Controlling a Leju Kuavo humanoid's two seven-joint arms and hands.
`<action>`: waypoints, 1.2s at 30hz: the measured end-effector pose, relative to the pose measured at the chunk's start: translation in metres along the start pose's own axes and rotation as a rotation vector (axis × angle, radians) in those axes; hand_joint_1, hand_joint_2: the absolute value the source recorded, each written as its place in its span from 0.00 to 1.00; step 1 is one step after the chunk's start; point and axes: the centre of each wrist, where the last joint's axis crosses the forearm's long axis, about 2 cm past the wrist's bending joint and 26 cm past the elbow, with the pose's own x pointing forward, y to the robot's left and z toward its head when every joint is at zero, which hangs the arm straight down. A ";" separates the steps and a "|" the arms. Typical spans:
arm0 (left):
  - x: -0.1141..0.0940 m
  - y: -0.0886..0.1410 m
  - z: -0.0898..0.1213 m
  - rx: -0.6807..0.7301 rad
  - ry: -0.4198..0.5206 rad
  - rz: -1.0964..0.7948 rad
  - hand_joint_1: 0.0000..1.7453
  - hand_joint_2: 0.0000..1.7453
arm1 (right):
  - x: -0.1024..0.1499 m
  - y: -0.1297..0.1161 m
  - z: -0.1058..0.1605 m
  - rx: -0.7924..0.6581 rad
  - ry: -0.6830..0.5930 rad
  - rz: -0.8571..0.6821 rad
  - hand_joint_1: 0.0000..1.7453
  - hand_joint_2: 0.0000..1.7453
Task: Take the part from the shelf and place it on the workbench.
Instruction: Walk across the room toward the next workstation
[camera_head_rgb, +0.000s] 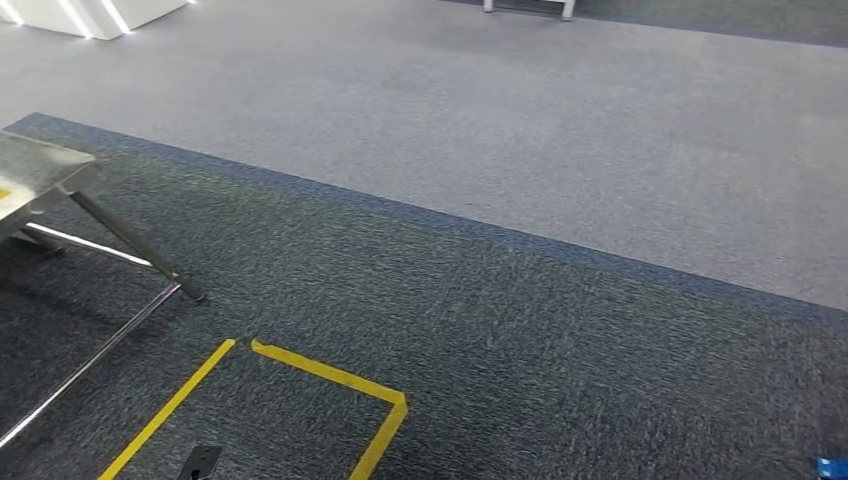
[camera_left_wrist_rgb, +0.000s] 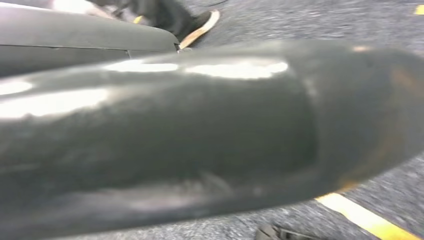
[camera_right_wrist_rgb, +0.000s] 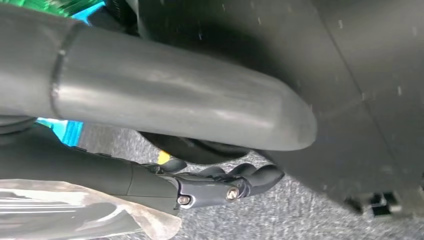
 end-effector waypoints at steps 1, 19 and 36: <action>-0.001 0.000 0.000 -0.002 0.003 -0.002 0.00 0.00 | 0.000 0.000 0.000 0.001 0.001 -0.003 0.00 0.00; -0.087 -0.012 0.009 0.036 -0.078 -0.307 0.00 0.00 | -0.033 0.034 -0.003 -0.026 -0.046 -0.324 0.00 0.00; -0.079 -0.018 0.009 0.046 -0.076 -0.292 0.00 0.00 | -0.045 0.042 -0.003 -0.028 -0.033 -0.380 0.00 0.00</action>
